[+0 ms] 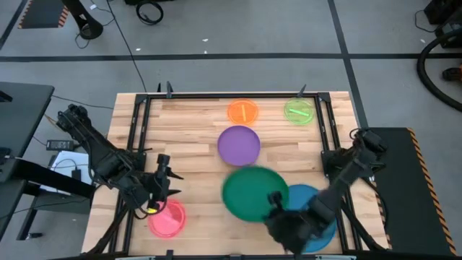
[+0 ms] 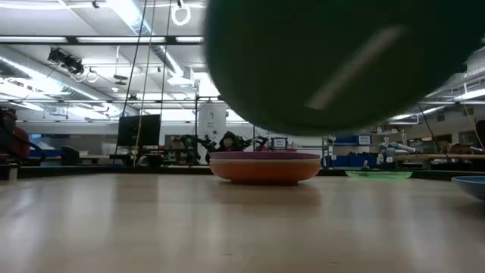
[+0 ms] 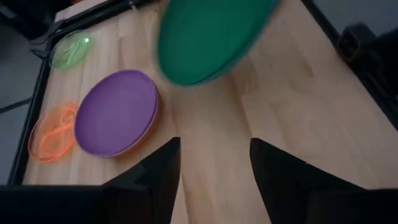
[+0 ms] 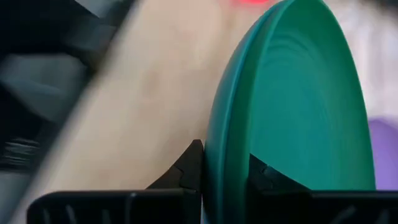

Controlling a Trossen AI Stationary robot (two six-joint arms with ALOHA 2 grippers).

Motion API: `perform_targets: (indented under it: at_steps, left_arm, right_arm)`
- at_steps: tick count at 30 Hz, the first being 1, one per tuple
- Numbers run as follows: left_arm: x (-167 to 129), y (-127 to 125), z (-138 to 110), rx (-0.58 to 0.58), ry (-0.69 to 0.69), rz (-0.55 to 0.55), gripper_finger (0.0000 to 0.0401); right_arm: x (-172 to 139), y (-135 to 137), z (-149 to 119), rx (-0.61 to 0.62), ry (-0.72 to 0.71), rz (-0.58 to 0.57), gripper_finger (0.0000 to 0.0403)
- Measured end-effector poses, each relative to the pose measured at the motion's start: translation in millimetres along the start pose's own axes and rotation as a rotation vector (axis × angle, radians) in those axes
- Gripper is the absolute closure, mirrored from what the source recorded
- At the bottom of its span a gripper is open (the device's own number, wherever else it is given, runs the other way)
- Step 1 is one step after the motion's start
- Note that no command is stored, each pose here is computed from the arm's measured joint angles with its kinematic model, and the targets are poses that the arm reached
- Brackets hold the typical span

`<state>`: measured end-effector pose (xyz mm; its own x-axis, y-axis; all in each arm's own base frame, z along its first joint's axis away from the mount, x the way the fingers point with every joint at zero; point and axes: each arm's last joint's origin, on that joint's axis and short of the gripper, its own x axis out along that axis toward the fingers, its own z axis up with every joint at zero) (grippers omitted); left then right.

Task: Stack plastic plates
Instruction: Stack the plates on top of the blue plate

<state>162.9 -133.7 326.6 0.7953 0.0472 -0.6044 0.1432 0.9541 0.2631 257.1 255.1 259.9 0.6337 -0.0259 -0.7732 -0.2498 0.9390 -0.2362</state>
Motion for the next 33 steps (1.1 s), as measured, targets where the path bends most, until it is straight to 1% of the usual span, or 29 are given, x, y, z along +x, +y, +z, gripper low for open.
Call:
perform_targets:
  at_steps: [2, 5, 8, 11, 16, 20, 23, 26, 28, 33]
  left_arm:
    - [1.5, 1.9, -3.7, -0.031, -0.030, 0.002, 0.0208]
    - [2.5, 3.5, -4.8, -0.021, -0.082, 0.000, 0.0211]
    - [5.0, 4.7, -0.9, 0.000, -0.117, 0.006, 0.0211]
    - [6.3, 7.6, 4.2, 0.003, -0.154, 0.017, 0.0212]
    - [9.9, 13.7, 5.9, 0.005, -0.153, 0.045, 0.0212]
    - [12.8, 18.9, 6.4, -0.028, -0.145, 0.066, 0.0212]
    - [15.2, 23.5, 7.1, -0.049, -0.142, 0.084, 0.0212]
    - [17.5, 28.5, 10.0, -0.074, -0.159, 0.104, 0.0212]
    - [19.6, 31.7, 11.6, -0.092, -0.166, 0.117, 0.0212]
    - [21.4, 35.6, 11.8, -0.102, -0.161, 0.133, 0.0212]
  right_arm:
    - [-11.7, 17.3, -9.2, 0.093, 0.030, 0.068, 0.0347]
    - [-28.7, 34.9, -21.8, 0.192, 0.108, 0.137, 0.0348]
    - [-46.2, 41.6, -33.3, 0.266, 0.235, 0.134, 0.0350]
    - [-59.6, 43.6, -42.3, 0.297, 0.352, 0.112, 0.0350]
    - [-82.4, 42.8, -38.0, 0.301, 0.428, 0.135, 0.0350]
    - [-98.0, 46.4, -25.8, 0.387, 0.426, 0.229, 0.0350]
    - [-99.4, 52.3, -28.3, 0.384, 0.417, 0.227, 0.0350]
    - [-88.6, 59.4, -37.9, 0.333, 0.415, 0.135, 0.0350]
    - [-81.6, 63.8, -44.1, 0.309, 0.436, 0.099, 0.0350]
    - [-63.5, 83.2, -56.3, 0.282, 0.444, 0.091, 0.0351]
